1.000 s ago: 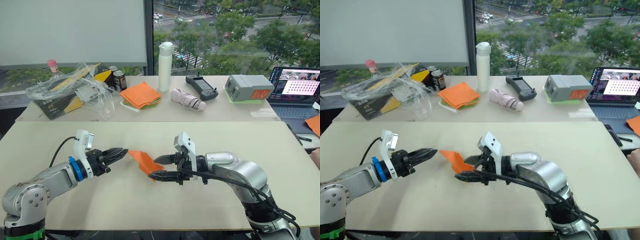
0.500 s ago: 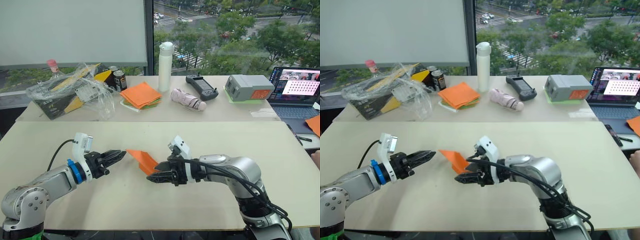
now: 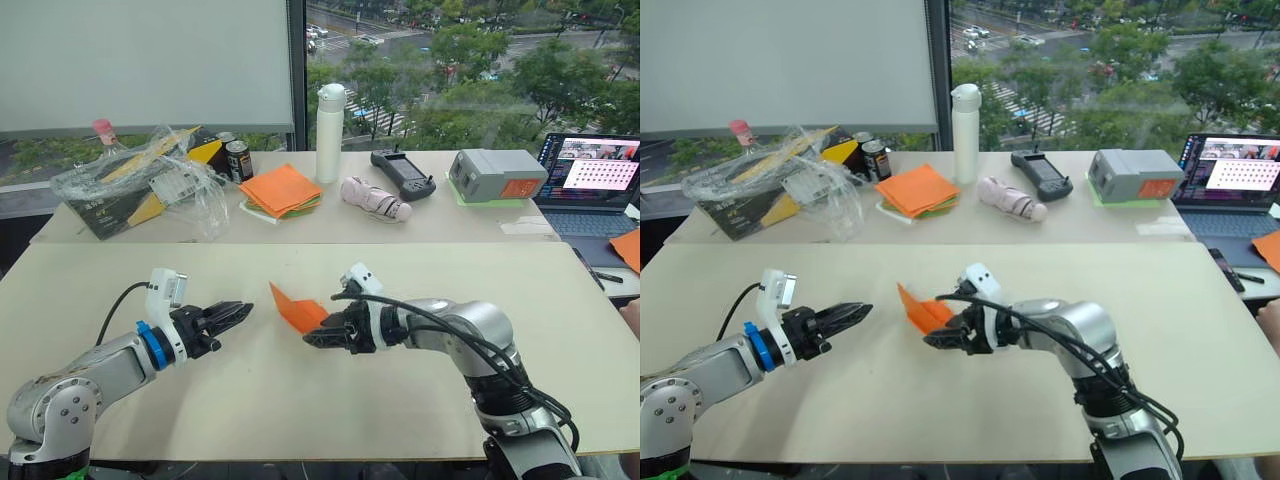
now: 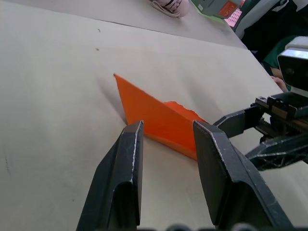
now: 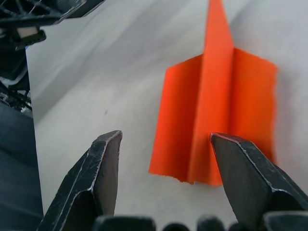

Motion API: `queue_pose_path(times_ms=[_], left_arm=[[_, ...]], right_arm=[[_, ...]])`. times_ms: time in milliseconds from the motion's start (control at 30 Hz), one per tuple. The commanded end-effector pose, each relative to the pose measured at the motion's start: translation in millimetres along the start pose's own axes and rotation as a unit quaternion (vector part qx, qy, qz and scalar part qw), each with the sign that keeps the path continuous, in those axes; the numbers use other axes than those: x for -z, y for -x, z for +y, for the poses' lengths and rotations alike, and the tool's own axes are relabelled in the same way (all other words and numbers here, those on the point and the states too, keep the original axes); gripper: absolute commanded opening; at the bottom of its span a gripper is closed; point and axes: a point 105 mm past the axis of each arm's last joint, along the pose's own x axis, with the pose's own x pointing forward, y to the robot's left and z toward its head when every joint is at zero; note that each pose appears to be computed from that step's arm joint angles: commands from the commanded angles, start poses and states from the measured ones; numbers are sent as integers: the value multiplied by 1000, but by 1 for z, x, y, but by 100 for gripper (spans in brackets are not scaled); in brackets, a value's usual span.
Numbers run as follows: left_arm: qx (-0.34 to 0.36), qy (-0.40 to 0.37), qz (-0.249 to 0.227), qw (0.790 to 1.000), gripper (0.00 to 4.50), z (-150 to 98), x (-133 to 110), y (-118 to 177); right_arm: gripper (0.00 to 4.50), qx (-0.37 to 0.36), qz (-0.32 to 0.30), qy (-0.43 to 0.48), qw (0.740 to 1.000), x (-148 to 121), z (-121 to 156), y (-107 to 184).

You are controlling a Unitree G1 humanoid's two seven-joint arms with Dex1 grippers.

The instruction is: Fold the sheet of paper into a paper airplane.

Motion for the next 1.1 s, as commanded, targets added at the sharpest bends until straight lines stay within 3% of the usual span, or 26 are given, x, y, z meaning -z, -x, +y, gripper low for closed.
queue_pose_path(times_ms=[33,367,567,1100], left_arm=[[10,-13,-14,1000,173,-7,-5,0],[12,-11,-14,1000,173,-9,-3,0],[13,-12,-8,1000,173,-9,-2,2],[4,-12,-12,1000,173,-12,1,7]], right_arm=[[324,-11,-46,16,999,-29,3,8],[324,-11,-57,28,998,-41,4,0],[324,-15,-43,47,998,-35,8,-20],[324,10,-19,60,998,-25,-9,-38]])
